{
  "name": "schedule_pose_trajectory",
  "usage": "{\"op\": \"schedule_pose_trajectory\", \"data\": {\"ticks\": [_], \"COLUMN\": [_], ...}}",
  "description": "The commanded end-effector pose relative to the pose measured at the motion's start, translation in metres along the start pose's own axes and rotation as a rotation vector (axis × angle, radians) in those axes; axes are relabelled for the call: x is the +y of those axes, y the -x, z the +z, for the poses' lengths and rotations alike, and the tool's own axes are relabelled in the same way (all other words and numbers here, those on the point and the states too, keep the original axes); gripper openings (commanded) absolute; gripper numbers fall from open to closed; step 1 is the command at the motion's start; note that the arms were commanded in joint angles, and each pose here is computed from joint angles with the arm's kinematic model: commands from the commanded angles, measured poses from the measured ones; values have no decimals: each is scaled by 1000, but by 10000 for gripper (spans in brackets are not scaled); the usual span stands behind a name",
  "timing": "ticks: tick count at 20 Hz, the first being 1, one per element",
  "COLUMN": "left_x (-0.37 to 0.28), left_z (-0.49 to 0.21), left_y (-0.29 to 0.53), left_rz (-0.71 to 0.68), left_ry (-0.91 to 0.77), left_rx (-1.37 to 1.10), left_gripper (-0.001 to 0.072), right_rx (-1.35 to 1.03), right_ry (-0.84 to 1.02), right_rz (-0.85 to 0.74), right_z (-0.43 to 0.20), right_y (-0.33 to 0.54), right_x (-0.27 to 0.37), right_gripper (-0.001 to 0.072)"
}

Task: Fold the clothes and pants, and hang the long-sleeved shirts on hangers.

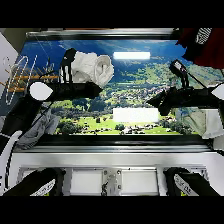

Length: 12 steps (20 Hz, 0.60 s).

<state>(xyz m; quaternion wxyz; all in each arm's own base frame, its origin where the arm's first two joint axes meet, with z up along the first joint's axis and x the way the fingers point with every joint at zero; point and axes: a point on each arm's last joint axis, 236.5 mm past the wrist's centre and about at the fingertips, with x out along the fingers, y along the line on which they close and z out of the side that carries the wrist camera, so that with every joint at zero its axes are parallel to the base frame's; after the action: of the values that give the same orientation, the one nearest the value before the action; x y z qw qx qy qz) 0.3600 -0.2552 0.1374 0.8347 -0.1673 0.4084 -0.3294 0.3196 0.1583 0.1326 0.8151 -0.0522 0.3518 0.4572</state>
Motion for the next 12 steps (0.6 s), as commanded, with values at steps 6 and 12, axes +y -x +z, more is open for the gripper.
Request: {"op": "schedule_pose_trajectory", "data": {"ticks": [6,12], "left_x": [-1,48], "left_z": [2,11], "left_y": [0,21], "left_rz": [-3,105], "left_ry": [2,44], "left_rx": [-7,-18], "left_gripper": [13,697], "right_rx": [0,0], "right_ry": [2,2], "right_rz": [0,0], "right_z": [0,0], "right_y": [0,0], "right_x": [0,0], "right_gripper": [19,19]}}
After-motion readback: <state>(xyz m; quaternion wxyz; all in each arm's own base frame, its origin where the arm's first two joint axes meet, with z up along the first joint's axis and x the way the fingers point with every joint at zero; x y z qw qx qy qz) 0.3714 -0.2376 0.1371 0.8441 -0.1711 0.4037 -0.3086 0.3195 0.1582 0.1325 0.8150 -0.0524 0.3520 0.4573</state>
